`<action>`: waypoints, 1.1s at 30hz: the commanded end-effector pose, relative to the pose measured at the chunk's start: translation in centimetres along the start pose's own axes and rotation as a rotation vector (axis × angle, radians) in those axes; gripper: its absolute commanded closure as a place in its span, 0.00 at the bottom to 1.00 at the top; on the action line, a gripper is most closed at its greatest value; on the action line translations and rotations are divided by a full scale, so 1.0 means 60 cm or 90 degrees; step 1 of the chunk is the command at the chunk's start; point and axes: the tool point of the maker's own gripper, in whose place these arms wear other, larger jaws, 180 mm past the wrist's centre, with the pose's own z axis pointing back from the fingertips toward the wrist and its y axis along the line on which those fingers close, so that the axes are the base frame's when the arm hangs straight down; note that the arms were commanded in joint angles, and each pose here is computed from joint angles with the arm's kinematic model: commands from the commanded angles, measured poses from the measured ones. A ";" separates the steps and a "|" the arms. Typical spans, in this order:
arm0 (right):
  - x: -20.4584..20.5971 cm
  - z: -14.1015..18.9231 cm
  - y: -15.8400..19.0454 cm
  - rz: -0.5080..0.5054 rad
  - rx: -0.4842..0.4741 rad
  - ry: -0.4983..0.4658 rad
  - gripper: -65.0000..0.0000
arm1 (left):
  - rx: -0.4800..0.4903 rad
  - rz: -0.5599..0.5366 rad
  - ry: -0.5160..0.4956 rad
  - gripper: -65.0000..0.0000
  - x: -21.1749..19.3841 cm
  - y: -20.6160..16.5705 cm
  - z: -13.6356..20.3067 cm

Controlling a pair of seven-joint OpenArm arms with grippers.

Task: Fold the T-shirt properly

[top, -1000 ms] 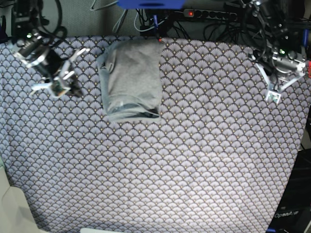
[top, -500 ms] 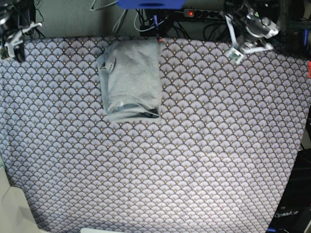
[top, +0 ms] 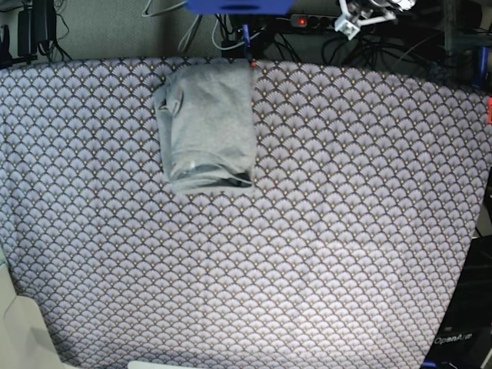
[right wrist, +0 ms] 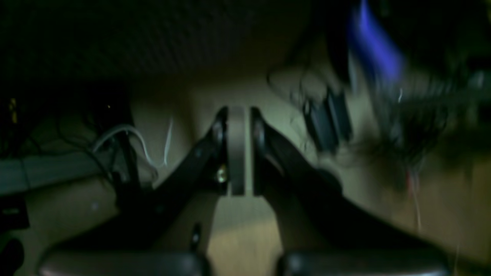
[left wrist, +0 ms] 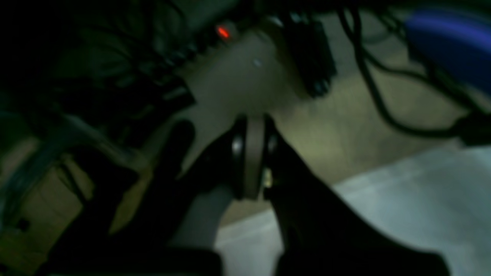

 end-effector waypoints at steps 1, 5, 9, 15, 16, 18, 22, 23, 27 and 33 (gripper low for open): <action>-0.006 -0.004 -0.004 -0.013 -0.004 -0.014 0.99 | -0.006 0.009 -0.010 1.00 0.000 -0.007 -0.010; -0.071 -0.023 -0.009 -0.067 -0.028 0.010 0.99 | -0.034 0.051 -0.008 1.00 -0.025 -0.042 -0.066; -0.105 -0.040 -0.011 -0.102 -0.043 0.040 0.99 | -0.051 0.121 -0.036 1.00 -0.030 -0.066 -0.111; -0.136 -0.076 0.035 -0.121 -0.003 0.096 0.99 | -0.094 0.246 -0.068 1.00 -0.023 -0.079 -0.177; -0.140 -0.081 0.046 -0.116 0.010 0.105 0.99 | -0.105 0.271 -0.078 1.00 -0.018 -0.084 -0.185; -0.151 -0.086 0.067 -0.111 0.031 0.123 0.99 | -0.117 0.309 -0.099 1.00 -0.010 -0.080 -0.197; -0.170 -0.095 0.108 -0.085 0.083 0.167 0.99 | -0.169 0.323 -0.100 1.00 -0.014 -0.106 -0.210; -0.176 -0.097 0.119 -0.082 0.095 0.177 0.99 | -0.185 0.324 -0.103 1.00 -0.014 -0.115 -0.211; -0.209 -0.094 0.173 -0.063 0.162 0.239 0.99 | -0.113 0.298 -0.091 1.00 -0.014 -0.093 -0.231; -0.262 -0.104 0.238 0.037 0.205 0.366 0.99 | 0.078 0.226 0.000 1.00 -0.015 0.006 -0.247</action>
